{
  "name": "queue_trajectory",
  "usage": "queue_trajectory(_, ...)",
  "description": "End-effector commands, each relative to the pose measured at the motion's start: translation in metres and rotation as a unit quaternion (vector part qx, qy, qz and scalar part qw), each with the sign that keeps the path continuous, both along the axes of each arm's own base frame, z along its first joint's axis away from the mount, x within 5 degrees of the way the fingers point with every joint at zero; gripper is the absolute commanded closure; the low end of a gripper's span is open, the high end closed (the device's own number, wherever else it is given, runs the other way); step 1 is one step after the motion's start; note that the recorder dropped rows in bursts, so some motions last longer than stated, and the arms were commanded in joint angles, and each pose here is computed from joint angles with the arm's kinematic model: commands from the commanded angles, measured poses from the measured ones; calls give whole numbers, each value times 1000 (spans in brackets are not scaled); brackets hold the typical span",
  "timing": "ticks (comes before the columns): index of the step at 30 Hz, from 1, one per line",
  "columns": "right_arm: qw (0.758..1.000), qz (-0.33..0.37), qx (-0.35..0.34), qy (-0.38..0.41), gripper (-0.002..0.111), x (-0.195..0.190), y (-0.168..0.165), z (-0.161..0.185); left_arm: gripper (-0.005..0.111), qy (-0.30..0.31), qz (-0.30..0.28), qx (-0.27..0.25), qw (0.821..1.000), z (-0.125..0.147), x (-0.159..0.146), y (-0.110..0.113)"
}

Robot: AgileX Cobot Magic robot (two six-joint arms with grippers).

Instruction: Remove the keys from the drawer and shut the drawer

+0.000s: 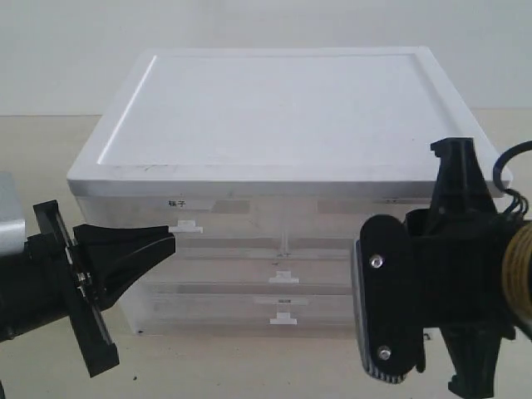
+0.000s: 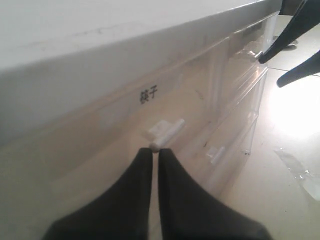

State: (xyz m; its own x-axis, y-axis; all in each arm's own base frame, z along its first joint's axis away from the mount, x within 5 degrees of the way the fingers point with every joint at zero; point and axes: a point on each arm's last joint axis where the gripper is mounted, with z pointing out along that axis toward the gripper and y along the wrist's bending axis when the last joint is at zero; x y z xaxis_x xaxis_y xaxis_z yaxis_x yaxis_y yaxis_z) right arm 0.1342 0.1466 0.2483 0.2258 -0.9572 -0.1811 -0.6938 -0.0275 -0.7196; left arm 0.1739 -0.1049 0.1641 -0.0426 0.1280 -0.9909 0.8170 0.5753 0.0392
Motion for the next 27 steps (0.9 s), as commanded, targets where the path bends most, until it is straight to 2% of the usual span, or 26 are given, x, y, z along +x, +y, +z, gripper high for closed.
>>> queue_trajectory(1, 998, 14, 16, -54, 78, 2, 11, -5, 102, -7, -10, -9, 1000, 3, 1, -2)
queue_trajectory(5, 998, 10, 20, -55, 78, 2, 11, -5, 102, -11, -12, -9, 1000, 4, 2, -3)
queue_trajectory(9, 998, -14, -5, -61, 78, 0, 7, -5, 102, -11, -14, -8, 1000, 4, 2, -3)
queue_trajectory(12, 997, 0, -15, -71, 78, -11, 10, -2, 102, -11, -14, -8, 1000, 4, 2, -3)
queue_trajectory(16, 996, 13, -10, -87, 78, -22, 12, 4, 102, -11, -15, -8, 1000, 4, 2, -3)
queue_trajectory(21, 992, -19, -10, -126, 78, -18, 6, 8, 102, -11, -18, -7, 1000, 3, 1, -3)
queue_trajectory(24, 991, -19, 16, -133, 78, -19, 6, 3, 102, -11, -19, -7, 1000, 3, 1, -4)
queue_trajectory(27, 990, -5, 5, -141, 78, -19, 3, -4, 102, -11, -23, -6, 1000, 3, 0, -4)
